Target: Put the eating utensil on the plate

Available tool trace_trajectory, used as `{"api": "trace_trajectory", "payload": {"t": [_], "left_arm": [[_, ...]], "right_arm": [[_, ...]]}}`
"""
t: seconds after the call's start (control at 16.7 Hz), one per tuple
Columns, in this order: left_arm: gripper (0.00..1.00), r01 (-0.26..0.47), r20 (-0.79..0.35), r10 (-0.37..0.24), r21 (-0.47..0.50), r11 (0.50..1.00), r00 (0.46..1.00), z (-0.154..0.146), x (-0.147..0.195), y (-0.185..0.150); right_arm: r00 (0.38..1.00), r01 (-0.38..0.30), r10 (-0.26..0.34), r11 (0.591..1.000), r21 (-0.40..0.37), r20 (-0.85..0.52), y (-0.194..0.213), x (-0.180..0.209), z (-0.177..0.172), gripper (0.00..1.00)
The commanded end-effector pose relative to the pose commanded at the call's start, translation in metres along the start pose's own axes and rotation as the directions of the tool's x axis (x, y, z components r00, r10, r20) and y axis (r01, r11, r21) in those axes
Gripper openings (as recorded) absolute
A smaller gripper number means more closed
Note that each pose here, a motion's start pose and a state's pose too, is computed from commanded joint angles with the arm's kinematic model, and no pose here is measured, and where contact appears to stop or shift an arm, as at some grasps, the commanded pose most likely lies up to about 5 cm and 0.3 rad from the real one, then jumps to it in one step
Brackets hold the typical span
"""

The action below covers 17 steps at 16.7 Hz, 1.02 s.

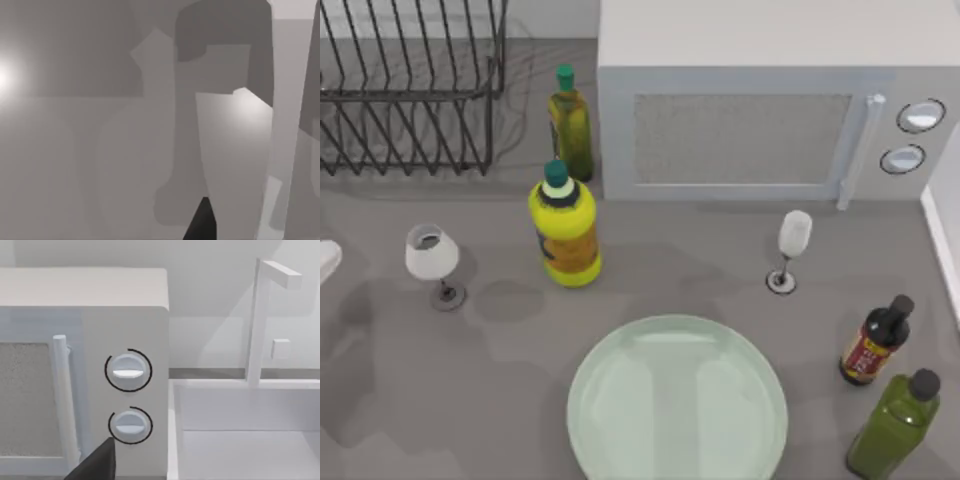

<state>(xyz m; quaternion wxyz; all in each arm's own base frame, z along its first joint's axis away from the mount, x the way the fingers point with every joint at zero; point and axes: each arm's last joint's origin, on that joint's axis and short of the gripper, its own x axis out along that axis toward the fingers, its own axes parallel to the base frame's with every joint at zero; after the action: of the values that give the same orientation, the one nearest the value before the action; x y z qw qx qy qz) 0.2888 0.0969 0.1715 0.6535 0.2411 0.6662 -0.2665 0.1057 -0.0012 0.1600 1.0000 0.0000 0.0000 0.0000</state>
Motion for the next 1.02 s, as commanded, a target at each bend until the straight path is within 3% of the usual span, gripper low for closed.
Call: {"api": "trace_trajectory", "payload": {"t": [0.24, 0.66, 1.02], "left_arm": [[0.00, -0.039, 0.022, 0.039, -0.003, 0.999, 0.999, -0.001, -0.041, -0.003], [0.00, -0.051, 0.024, 0.052, -0.018, 0.999, 0.998, 0.002, -0.044, -0.004], [0.00, -0.141, 0.059, 0.155, -0.202, 0.969, 0.986, 0.046, -0.070, -0.025]], "right_arm": [[1.000, 0.000, 0.000, 1.000, 0.000, 0.000, 0.000, 0.000, 0.000, 1.00], [1.000, 0.000, 0.000, 1.000, 0.000, 0.000, 0.000, 0.000, 0.000, 1.00], [1.000, 0.000, 0.000, 1.000, 0.000, 0.000, 0.000, 0.000, 0.000, 1.00]]}}
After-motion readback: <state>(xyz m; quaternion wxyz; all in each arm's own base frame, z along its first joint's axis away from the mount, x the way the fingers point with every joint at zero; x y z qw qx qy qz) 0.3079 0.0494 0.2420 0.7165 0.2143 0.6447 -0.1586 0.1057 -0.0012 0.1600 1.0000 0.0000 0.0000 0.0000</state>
